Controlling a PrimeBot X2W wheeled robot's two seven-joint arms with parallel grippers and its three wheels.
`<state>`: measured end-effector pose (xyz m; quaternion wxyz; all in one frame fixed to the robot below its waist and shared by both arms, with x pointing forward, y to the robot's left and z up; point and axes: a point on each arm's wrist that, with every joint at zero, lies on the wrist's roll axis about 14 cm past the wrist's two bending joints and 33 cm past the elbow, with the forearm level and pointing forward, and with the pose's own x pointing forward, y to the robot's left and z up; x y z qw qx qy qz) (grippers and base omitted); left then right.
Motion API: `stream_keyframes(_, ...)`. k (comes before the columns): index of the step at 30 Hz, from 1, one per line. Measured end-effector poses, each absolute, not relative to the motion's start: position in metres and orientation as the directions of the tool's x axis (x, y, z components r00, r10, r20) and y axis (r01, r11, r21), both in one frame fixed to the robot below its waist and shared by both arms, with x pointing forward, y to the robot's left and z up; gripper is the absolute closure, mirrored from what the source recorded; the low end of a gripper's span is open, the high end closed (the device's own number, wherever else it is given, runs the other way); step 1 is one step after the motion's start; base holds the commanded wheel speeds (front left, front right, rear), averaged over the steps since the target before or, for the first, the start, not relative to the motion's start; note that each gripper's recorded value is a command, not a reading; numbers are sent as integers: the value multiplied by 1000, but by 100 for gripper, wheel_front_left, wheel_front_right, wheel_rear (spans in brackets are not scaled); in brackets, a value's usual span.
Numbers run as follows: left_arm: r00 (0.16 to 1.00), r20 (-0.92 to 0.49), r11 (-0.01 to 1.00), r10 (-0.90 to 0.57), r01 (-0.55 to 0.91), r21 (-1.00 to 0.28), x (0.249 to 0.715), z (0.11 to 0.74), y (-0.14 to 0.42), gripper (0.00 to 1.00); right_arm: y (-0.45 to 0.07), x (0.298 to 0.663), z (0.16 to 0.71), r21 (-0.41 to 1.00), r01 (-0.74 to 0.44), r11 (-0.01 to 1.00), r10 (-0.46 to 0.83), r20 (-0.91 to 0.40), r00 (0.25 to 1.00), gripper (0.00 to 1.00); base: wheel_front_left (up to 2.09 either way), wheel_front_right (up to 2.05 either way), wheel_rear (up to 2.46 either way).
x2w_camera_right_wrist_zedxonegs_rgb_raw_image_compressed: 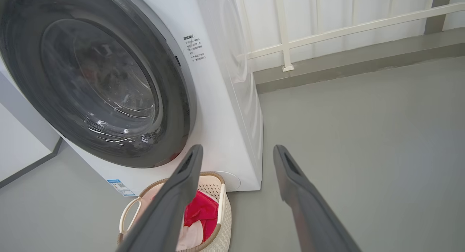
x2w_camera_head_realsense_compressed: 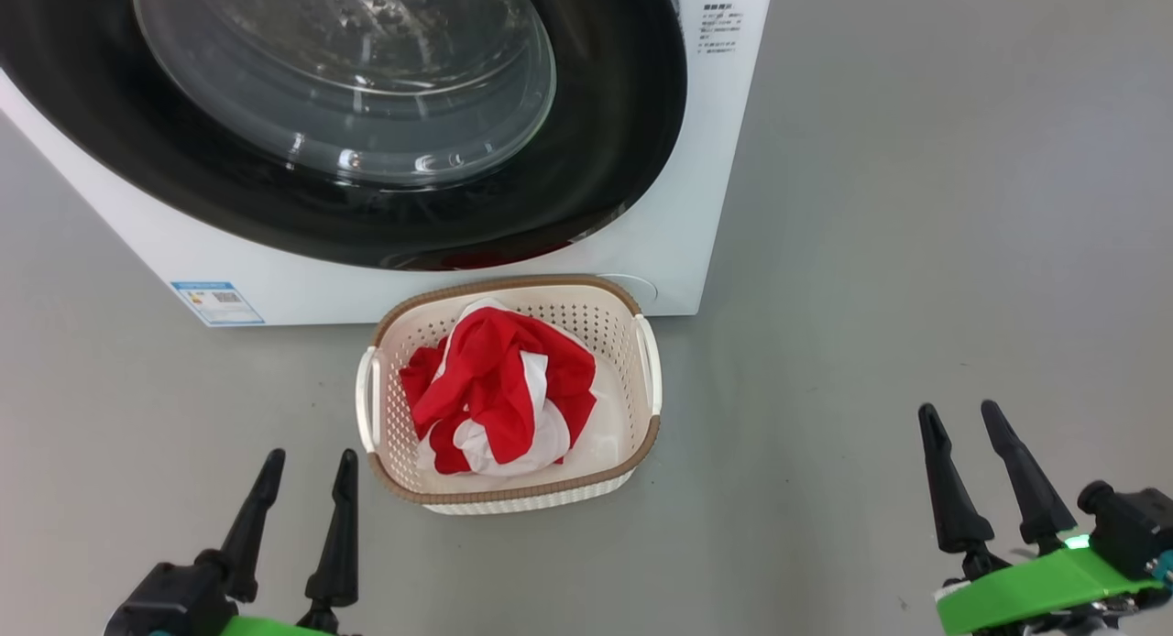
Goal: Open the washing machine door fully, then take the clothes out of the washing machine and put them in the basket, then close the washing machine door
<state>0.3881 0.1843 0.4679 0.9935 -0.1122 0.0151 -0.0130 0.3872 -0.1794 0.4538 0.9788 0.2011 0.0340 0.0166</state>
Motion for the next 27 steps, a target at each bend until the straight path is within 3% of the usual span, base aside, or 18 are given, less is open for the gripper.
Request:
stream_keyframes(8,999,-21,976,-28,23,-219,384,470,185,0,-191,372,448,397,31,917,3,-84,996,0,0,0,0)
stream_keyframes(27,1000,-28,975,-10,3,-223,376,469,189,0,-189,374,452,404,24,914,5,-70,998,0,0,0,0)
